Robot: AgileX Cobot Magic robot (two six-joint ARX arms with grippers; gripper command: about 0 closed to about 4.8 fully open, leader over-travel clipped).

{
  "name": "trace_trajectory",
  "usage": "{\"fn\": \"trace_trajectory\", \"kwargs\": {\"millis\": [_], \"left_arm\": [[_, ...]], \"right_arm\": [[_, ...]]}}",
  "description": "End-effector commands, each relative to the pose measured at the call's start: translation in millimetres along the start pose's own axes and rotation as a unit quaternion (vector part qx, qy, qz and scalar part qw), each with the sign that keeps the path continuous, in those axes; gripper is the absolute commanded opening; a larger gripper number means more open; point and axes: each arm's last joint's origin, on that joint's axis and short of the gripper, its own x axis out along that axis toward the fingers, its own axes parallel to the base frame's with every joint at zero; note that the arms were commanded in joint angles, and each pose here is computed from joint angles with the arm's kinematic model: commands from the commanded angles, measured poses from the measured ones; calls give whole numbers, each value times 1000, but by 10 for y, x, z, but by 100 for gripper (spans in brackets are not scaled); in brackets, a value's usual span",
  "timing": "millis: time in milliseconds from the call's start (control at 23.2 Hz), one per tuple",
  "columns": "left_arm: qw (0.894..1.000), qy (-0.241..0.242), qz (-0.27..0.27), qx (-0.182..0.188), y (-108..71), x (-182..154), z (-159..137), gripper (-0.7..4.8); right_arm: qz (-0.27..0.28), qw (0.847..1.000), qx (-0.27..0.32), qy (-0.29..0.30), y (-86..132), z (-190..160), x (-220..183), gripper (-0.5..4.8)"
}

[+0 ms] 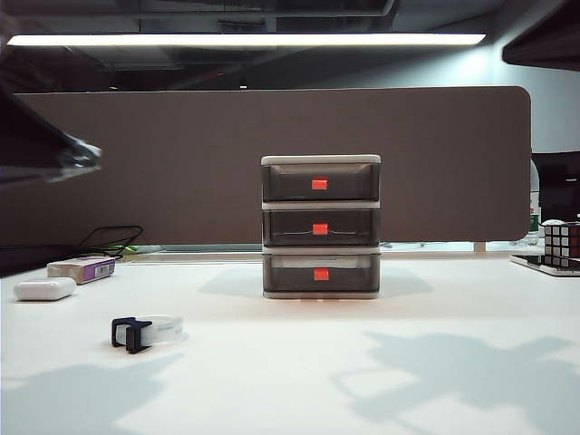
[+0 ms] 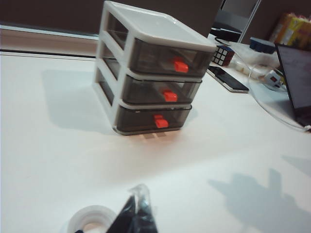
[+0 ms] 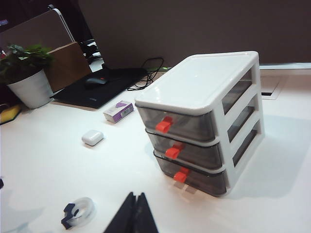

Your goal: Open the second layer of the drawer on the table, pick up the transparent tape on the table and put it in, and finally close the drawer.

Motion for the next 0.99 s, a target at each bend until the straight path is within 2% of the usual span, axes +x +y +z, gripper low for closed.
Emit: {"fn": "trace_trajectory", "kwargs": {"millis": [43,215,431,603,775,818,861,990], "left_arm": [[1000,-13,-6,14,-92,190,86,-1],[999,-12,-7,43,-201,474,121,11],[998,2,-24,59,-339,882,74,103],[995,5,-79,56,-448,1098,74,108],[996,-8,-74,54,-482,1177,135,107],[996,-12,-66,53,-492,1233,163,107],[996,-8,-63,55,-509,1295,161,107],[997,3,-49,58,-540,1434,144,129]], "right_arm": [[13,1000,-6,-8,-30,43,91,-5],[24,1000,-7,-6,-60,30,154,-5],[25,1000,-4,-1,-100,22,227,-5],[24,1000,-7,9,-150,12,319,-5],[40,999,-23,17,-207,5,439,-5],[59,998,-28,17,-220,26,500,-5],[75,997,-22,23,-229,56,569,-5],[76,996,-18,30,-267,119,684,-5]]}}
